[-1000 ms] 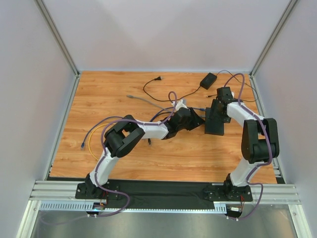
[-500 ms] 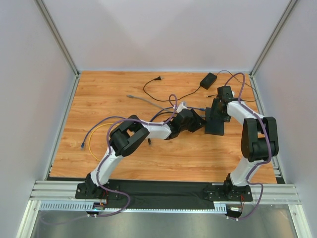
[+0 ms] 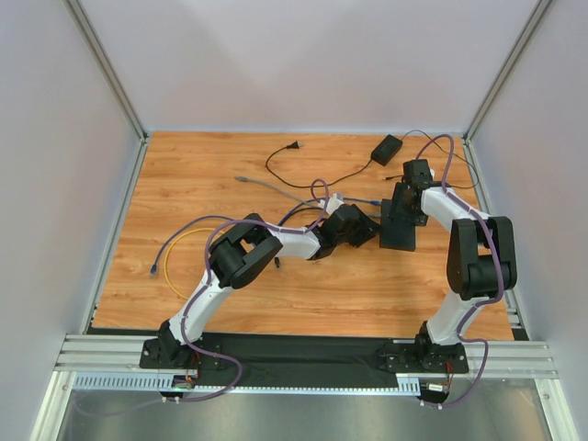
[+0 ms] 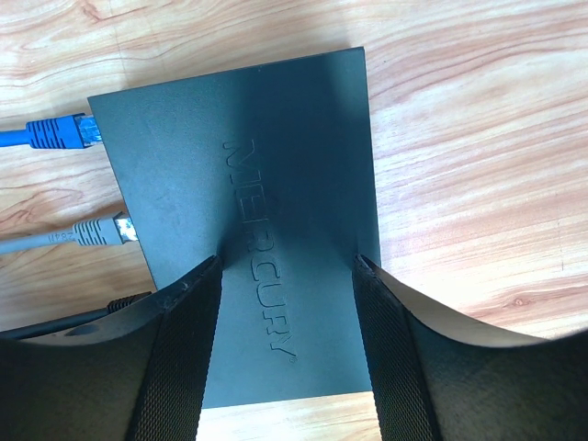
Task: Pull the plug from the switch port
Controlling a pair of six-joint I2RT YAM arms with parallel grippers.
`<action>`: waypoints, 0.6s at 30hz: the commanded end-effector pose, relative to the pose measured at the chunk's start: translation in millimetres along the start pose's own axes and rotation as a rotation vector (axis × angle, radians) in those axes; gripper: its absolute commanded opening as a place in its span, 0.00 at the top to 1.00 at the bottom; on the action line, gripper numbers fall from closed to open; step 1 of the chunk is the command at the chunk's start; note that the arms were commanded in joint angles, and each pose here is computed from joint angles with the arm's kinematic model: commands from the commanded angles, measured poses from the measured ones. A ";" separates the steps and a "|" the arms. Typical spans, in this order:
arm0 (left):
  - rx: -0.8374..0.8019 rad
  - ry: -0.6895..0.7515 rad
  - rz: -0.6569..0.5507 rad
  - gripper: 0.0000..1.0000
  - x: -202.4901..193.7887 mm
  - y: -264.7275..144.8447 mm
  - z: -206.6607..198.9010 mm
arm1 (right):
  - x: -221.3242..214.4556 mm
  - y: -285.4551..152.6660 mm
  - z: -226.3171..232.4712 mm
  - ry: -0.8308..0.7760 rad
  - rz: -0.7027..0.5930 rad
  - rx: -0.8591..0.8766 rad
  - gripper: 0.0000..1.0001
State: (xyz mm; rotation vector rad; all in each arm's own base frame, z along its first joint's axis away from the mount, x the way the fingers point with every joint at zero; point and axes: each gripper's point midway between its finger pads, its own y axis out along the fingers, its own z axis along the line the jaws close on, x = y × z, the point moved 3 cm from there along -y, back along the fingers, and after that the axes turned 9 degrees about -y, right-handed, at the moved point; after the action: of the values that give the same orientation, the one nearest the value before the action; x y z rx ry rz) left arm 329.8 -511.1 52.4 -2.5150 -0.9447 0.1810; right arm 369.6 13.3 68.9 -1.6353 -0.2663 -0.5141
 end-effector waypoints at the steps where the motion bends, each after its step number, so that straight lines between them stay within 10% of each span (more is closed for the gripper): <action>1: -0.011 -0.045 -0.054 0.51 8.7 -2.4 -7.4 | -9.3 6.4 -3.8 -0.021 0.037 -0.014 0.39; 18: 0.029 -0.073 -0.105 0.57 20.3 8.5 4.5 | -10.4 10.2 -5.6 -0.025 0.053 -0.029 0.40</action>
State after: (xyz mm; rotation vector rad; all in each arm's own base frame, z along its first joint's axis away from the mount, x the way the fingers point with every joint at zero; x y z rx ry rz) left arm 340.7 -504.4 50.8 -2.4760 -1.0452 0.2457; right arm 370.0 13.2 68.6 -1.6368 -0.2683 -0.5101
